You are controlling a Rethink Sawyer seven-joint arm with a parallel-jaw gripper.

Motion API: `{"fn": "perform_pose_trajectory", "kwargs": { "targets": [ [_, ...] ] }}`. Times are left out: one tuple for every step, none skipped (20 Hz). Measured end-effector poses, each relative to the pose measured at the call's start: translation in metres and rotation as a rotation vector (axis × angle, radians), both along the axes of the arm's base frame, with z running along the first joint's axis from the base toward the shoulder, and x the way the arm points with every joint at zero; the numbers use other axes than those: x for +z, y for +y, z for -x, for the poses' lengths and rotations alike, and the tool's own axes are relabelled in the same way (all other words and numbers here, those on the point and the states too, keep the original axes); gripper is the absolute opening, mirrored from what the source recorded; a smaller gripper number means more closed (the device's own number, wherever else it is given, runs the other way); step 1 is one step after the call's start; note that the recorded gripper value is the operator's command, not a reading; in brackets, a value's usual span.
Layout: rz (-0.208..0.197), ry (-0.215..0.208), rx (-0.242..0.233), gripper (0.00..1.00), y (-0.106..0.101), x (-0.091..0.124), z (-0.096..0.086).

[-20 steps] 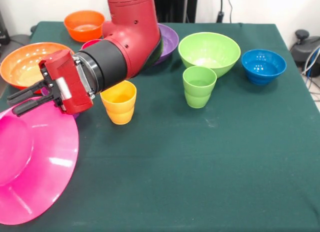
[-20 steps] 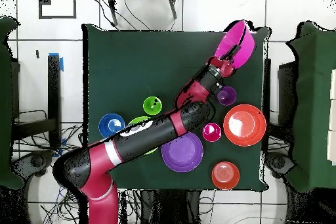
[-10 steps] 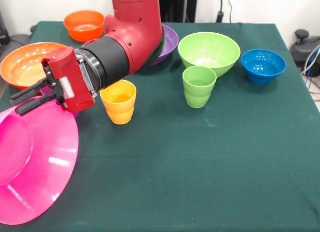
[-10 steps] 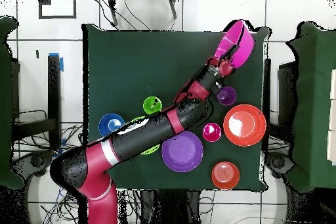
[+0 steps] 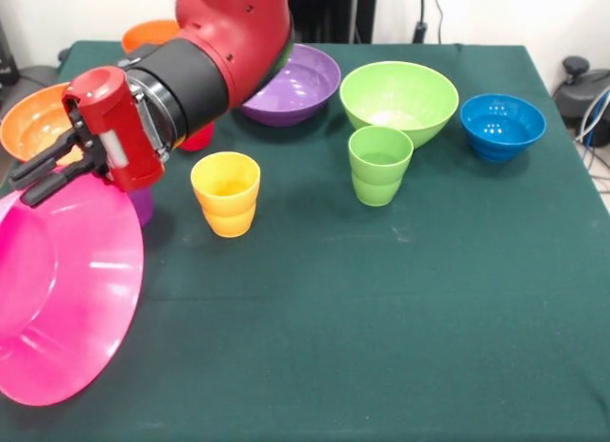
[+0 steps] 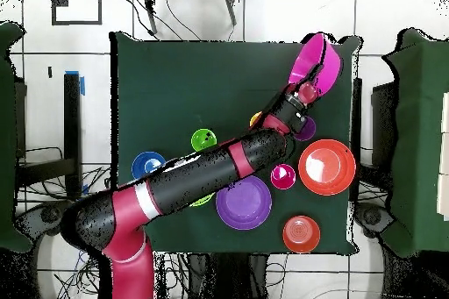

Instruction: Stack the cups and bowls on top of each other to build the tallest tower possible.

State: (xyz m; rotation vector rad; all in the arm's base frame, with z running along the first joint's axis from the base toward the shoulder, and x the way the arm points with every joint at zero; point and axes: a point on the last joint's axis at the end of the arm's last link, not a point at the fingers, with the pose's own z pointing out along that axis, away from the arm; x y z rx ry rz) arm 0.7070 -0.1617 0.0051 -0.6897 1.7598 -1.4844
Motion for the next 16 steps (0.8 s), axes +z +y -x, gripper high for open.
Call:
{"fn": "perform_pose_trajectory", "kwargs": {
  "targets": [
    [-0.001, 0.01, 0.01, 0.0, 0.0, 0.001, 0.001],
    [-0.002, 0.018, 0.019, 0.0, 0.0, 0.002, 0.002],
    [-0.006, 0.03, 0.039, 0.0, 0.0, 0.005, 0.003],
    [-0.009, 0.042, 0.059, 0.0, 0.001, 0.007, 0.004],
    [-0.014, 0.05, 0.077, 0.0, 0.002, 0.01, 0.005],
    [-0.019, 0.055, 0.092, 0.0, 0.004, 0.013, 0.006],
    [-0.024, 0.06, 0.107, 0.0, 0.006, 0.016, 0.008],
    [-0.028, 0.064, 0.117, 0.0, 0.007, 0.019, 0.009],
    [-0.031, 0.065, 0.123, 0.0, 0.008, 0.021, 0.011],
    [-0.038, 0.065, 0.131, 0.0, 0.01, 0.024, 0.013],
    [-0.045, 0.065, 0.138, 0.0, 0.011, 0.028, 0.016],
    [-0.053, 0.066, 0.143, 0.0, 0.013, 0.034, 0.019],
    [-0.058, 0.069, 0.142, 0.0, 0.013, 0.037, 0.021],
    [-0.062, 0.072, 0.142, 0.0, 0.013, 0.041, 0.023],
    [-0.066, 0.078, 0.138, 0.0, 0.011, 0.046, 0.024],
    [-0.069, 0.082, 0.136, 0.0, 0.01, 0.049, 0.025]
  ]
}}
